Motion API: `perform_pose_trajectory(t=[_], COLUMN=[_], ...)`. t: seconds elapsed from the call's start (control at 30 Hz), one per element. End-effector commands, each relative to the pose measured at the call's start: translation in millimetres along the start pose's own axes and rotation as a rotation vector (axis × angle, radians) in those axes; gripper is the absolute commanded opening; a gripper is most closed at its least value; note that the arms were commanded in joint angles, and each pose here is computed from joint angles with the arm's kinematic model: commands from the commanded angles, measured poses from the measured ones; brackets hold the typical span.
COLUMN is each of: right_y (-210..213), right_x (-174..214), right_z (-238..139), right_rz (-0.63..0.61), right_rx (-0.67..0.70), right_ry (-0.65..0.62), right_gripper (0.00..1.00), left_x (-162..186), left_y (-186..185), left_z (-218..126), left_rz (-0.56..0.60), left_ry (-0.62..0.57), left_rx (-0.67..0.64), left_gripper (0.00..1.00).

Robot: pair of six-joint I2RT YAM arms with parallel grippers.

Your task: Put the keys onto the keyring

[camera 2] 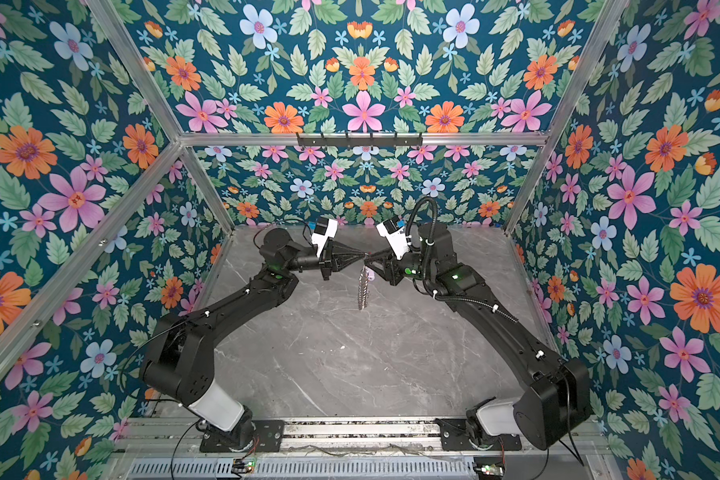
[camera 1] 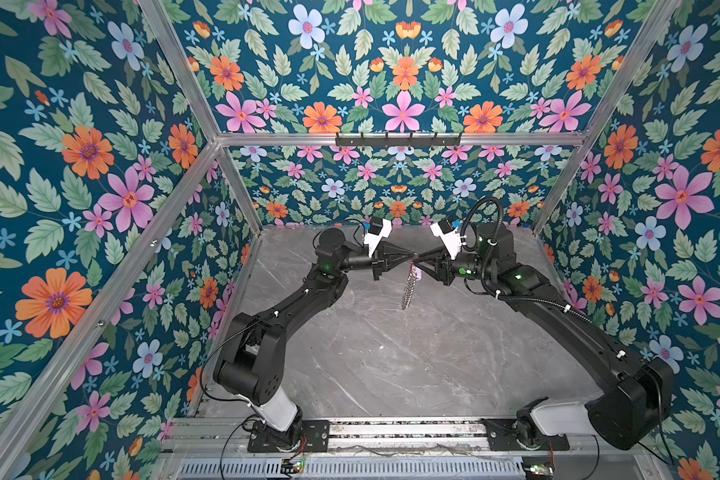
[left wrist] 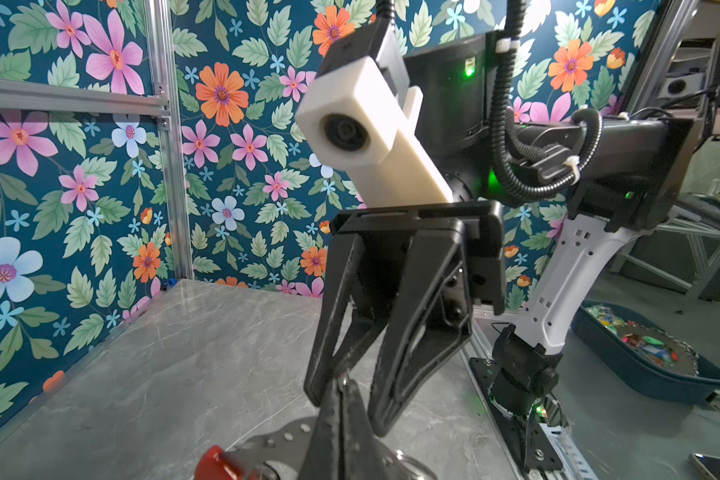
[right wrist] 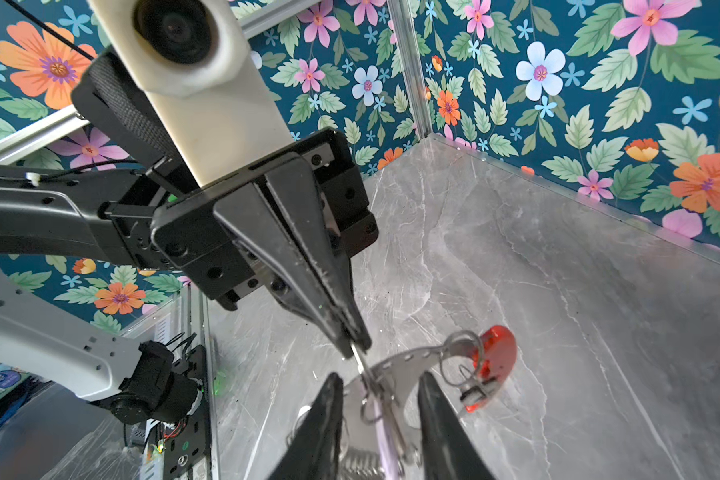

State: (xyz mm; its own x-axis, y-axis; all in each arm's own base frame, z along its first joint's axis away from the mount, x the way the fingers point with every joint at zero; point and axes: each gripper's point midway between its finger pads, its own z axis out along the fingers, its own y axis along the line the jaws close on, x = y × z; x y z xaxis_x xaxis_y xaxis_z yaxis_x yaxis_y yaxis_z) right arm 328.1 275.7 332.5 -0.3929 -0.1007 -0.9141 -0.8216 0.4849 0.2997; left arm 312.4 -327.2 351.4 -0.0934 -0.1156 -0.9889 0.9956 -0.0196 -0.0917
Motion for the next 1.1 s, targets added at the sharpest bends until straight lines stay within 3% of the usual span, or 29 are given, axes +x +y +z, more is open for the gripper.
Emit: perform_pose_trajectory(t=[0.0, 0.43, 0.73, 0.93, 1.07], right_y=[6.0, 19.4, 8.1, -1.3, -6.3], right_x=[-8.0, -12.2, -7.5, -6.9, -6.8], right_z=[-1.0, 0.9, 4.1, -1.1, -8.6], right_rz=[-0.015, 0.028, 0.024, -0.002, -0.033], right_rx=[-0.034, -0.125, -0.073, 0.006, 0.063], right_ry=[-0.031, -0.069, -0.070, -0.071, -0.078], right_gripper=[0.29, 0.23, 0.25, 0.10, 0.05], left_x=[-18.3, -37.0, -43.6, -45.1, -41.5], left_y=[-7.2, -1.4, -4.3, -4.7, -0.3], left_z=[-1.6, -7.6, -10.0, -9.3, -8.4], left_rz=[0.037, 0.029, 0.006, 0.017, 0.023], left_ry=[-0.051, -0.151, -0.220, -0.212, -0.190], left_rx=[0.017, -0.036, -0.009, -0.004, -0.021], left_gripper=[0.00, 0.00, 0.00, 0.00, 0.00])
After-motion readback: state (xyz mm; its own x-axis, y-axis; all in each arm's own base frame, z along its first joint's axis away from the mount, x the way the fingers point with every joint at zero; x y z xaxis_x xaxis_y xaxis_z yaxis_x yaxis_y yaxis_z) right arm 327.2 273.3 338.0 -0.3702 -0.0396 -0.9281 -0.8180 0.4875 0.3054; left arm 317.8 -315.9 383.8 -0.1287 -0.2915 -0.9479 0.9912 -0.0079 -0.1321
